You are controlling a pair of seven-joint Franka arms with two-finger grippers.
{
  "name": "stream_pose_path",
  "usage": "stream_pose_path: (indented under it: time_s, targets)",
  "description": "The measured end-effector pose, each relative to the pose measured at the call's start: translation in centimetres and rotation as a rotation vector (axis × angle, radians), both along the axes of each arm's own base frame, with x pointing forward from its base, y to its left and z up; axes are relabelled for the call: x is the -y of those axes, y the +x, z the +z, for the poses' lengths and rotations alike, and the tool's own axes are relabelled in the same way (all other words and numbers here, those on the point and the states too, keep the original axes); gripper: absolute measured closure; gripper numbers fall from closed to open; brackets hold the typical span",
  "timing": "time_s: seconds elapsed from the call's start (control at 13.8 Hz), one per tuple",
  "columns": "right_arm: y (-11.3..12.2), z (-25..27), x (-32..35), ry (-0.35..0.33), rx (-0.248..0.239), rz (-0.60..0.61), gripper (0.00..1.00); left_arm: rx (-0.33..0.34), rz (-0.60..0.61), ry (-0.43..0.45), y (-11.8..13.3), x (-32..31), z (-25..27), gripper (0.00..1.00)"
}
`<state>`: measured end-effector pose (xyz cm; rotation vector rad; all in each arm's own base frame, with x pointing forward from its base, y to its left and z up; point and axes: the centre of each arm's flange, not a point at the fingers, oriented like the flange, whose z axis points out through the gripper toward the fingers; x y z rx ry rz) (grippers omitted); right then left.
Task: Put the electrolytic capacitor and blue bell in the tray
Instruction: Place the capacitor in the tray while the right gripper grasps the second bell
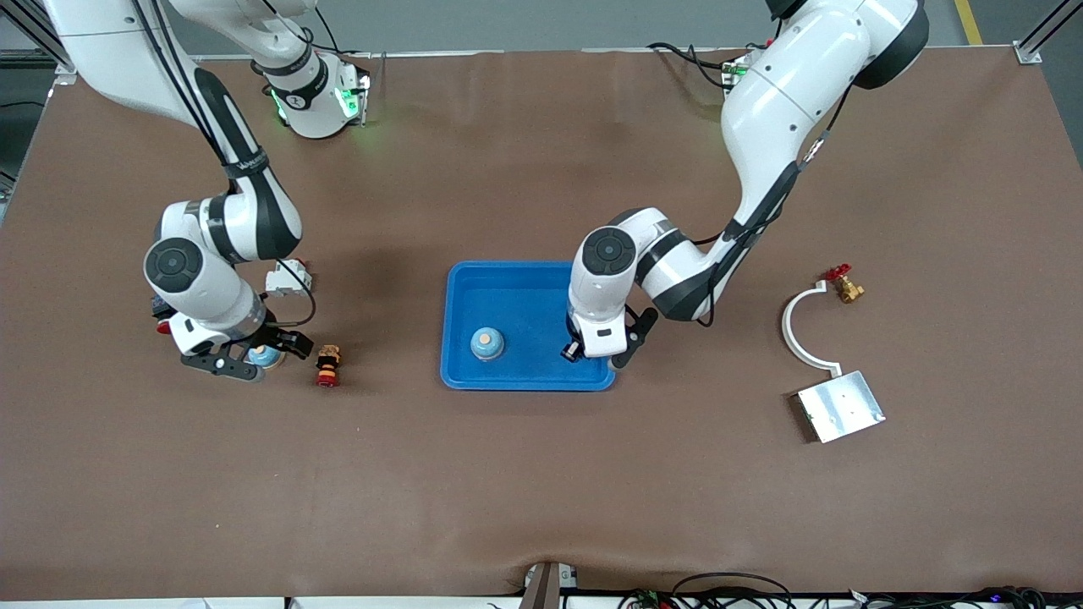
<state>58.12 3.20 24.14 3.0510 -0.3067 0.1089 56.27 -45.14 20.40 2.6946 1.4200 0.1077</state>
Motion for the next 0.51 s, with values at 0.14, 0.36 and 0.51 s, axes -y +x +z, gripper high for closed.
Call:
stream_pose_path:
  time_s: [0.14, 0.36, 0.51]
  targets:
    - [-0.6, -0.8, 2.4, 0.003, 0.017, 0.029, 0.00, 0.006, 0.006, -0.002, 0.1, 0.4, 0.0, 0.50]
    - [-1.3, -1.5, 6.1, 0.000, 0.018, 0.050, 0.00, 0.051, -0.026, -0.013, 1.1, 0.7, 2.2, 0.22]
    - [-1.6, -1.9, 7.1, 0.009, 0.017, 0.040, 0.00, 0.095, -0.109, 0.004, 2.2, 0.2, 5.6, 0.01]
